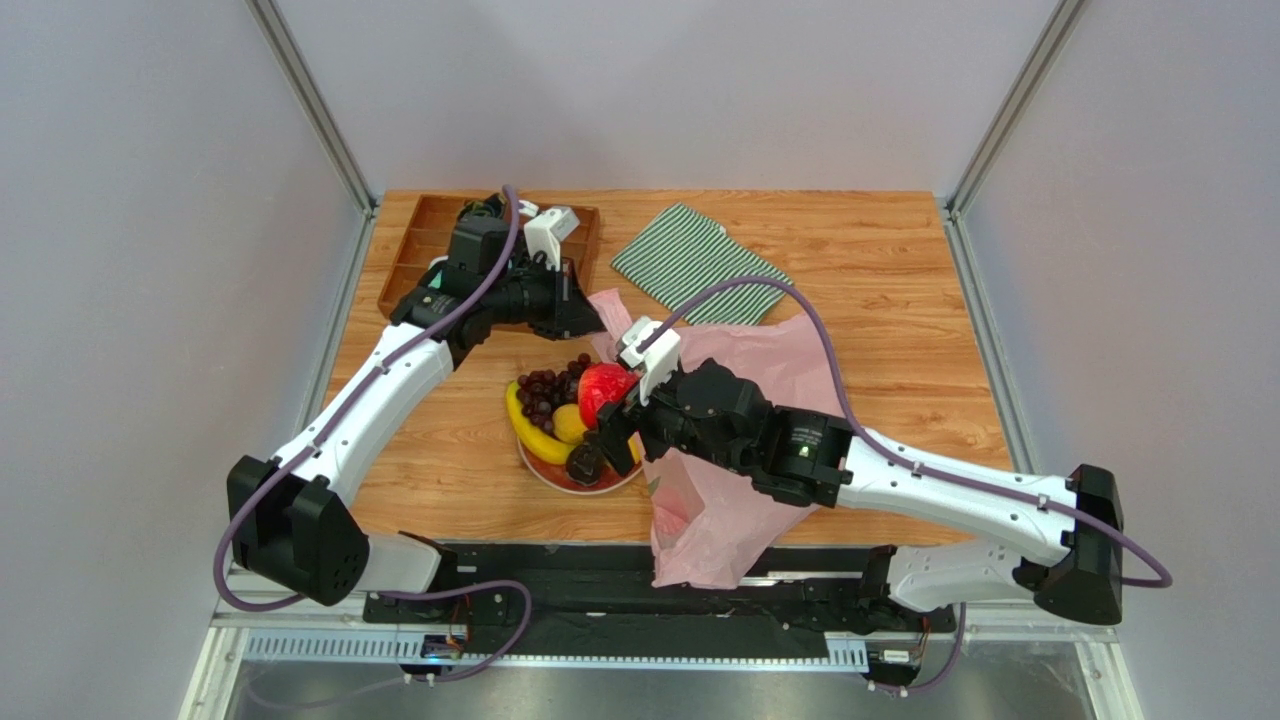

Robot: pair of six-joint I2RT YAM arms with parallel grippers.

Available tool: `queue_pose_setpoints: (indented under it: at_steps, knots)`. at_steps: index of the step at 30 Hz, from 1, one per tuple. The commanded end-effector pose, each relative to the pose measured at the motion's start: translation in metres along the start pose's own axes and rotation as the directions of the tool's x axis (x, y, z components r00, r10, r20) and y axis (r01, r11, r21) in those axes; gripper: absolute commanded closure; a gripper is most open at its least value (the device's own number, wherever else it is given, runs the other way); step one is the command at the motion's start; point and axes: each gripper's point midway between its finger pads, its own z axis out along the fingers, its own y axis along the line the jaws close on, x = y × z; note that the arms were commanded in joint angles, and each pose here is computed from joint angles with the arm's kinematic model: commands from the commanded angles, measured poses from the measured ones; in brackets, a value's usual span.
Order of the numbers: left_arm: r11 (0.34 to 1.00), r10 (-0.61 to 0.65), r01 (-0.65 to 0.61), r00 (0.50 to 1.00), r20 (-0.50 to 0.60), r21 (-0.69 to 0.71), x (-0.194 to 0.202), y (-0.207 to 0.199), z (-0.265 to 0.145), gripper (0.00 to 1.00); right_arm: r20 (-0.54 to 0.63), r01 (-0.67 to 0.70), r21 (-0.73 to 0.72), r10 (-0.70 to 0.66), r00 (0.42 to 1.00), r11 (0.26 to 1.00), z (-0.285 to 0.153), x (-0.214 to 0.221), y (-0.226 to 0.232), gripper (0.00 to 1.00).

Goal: Place the fruits into the plastic bag

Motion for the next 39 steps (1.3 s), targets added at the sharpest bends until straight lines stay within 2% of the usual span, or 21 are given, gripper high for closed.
queue_pose_setpoints:
  at_steps: [1,8,13,15,18,21,25,27,32,35,39]
  knots:
    - [0.999,0.030,-0.030,0.999,0.033,0.024,-0.014,-0.011,-0.006,1.00,-0.185,-0.078,0.049,0.086,0.979,0.996,-0.006,0.039,-0.003,0.73]
    - [0.999,0.029,-0.030,0.999,0.038,0.033,-0.015,-0.014,-0.007,1.00,-0.193,-0.075,-0.066,0.061,0.979,0.995,-0.012,0.028,0.038,0.75]
    - [0.999,0.032,-0.034,0.999,0.042,0.037,-0.016,-0.016,-0.009,1.00,-0.329,-0.092,-0.071,0.064,0.942,0.993,0.009,0.060,0.055,0.75]
    - [0.999,0.034,-0.035,0.998,0.044,0.038,-0.016,-0.017,-0.009,1.00,-0.386,-0.113,-0.014,0.099,0.917,0.994,0.016,0.079,0.051,0.75]
    - [0.999,0.039,-0.041,0.998,0.050,0.031,-0.017,-0.017,-0.011,1.00,-0.453,-0.089,0.144,0.145,0.880,0.986,0.011,0.101,0.024,0.76]
    - [0.998,0.051,-0.053,0.997,0.064,0.026,-0.020,-0.018,-0.014,1.00,-0.459,-0.053,0.304,0.195,0.867,0.951,-0.008,0.109,-0.015,0.76]
    - [0.998,0.061,-0.062,0.995,0.074,0.016,-0.021,-0.018,-0.017,1.00,-0.372,-0.073,0.447,0.260,0.891,0.892,-0.040,0.096,-0.059,0.75]
    - [0.998,0.063,-0.064,0.995,0.080,0.009,-0.022,-0.019,-0.019,1.00,-0.324,-0.085,0.524,0.291,0.900,0.847,-0.057,0.095,-0.087,0.75]
    - [0.993,0.095,-0.102,0.990,0.107,0.066,-0.027,-0.033,-0.025,1.00,-0.253,-0.012,0.755,0.308,0.917,0.656,-0.095,0.098,-0.160,0.74]
    - [0.981,0.122,-0.140,0.983,0.136,0.132,-0.030,-0.047,-0.029,1.00,-0.215,0.003,0.823,0.305,0.928,0.568,-0.105,0.098,-0.193,0.72]
    - [0.961,0.138,-0.171,0.978,0.158,0.216,-0.031,-0.064,-0.034,1.00,-0.242,0.056,0.865,0.316,0.917,0.499,-0.107,0.113,-0.225,0.71]
